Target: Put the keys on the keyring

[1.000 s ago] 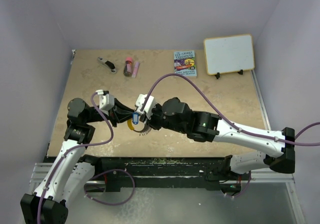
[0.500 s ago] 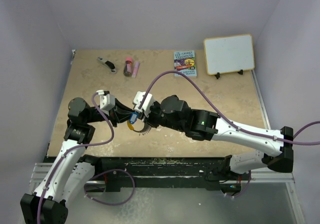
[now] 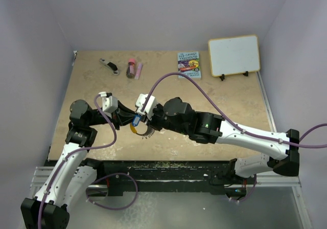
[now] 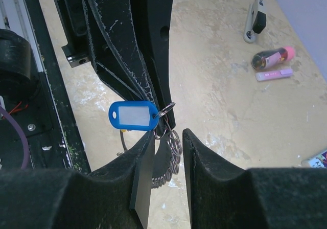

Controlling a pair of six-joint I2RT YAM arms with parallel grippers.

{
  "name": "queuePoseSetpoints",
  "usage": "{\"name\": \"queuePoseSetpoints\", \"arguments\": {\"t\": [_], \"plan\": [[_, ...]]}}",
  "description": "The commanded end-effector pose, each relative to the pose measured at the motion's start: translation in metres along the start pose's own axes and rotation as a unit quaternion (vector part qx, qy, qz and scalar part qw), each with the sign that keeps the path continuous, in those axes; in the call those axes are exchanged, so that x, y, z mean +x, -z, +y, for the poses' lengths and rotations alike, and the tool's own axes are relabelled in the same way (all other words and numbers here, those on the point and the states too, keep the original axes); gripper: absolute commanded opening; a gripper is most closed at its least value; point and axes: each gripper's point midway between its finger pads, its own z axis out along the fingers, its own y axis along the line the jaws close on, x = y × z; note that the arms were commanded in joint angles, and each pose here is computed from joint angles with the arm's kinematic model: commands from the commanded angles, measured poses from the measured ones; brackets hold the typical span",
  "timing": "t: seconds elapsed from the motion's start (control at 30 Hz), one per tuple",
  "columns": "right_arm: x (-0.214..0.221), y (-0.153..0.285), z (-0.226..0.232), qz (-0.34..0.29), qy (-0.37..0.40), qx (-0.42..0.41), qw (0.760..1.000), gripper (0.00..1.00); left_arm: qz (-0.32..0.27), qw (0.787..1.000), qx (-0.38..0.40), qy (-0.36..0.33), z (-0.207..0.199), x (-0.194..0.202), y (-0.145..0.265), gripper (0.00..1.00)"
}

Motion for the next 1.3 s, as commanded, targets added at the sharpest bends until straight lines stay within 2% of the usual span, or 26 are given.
{"name": "queuePoseSetpoints", "arguments": {"t": [0.0,0.63,0.97,1.27], "plan": [[-0.0244,0.0041,-0.0014,-0.031,-0.002,0.001,1.000,0.33,-0.017,0.998,0.012,-0.053,-0.0057,-0.0233,-0.0015,0.04],[-0.0207,0.0066,0.0024,-0.024,-0.006,-0.001,1.000,0.33,-0.015,0.998,0.015,-0.053,-0.0062,-0.0229,-0.0019,0.04],[-0.0197,0.0057,0.0012,-0.024,-0.004,0.004,1.000,0.29,-0.015,0.998,0.027,-0.052,-0.0134,-0.0267,-0.0012,0.04],[-0.0152,0.0119,0.0007,-0.025,-0.010,0.005,1.000,0.31,-0.014,0.998,0.029,-0.046,-0.0152,-0.0266,-0.0008,0.04]]}}
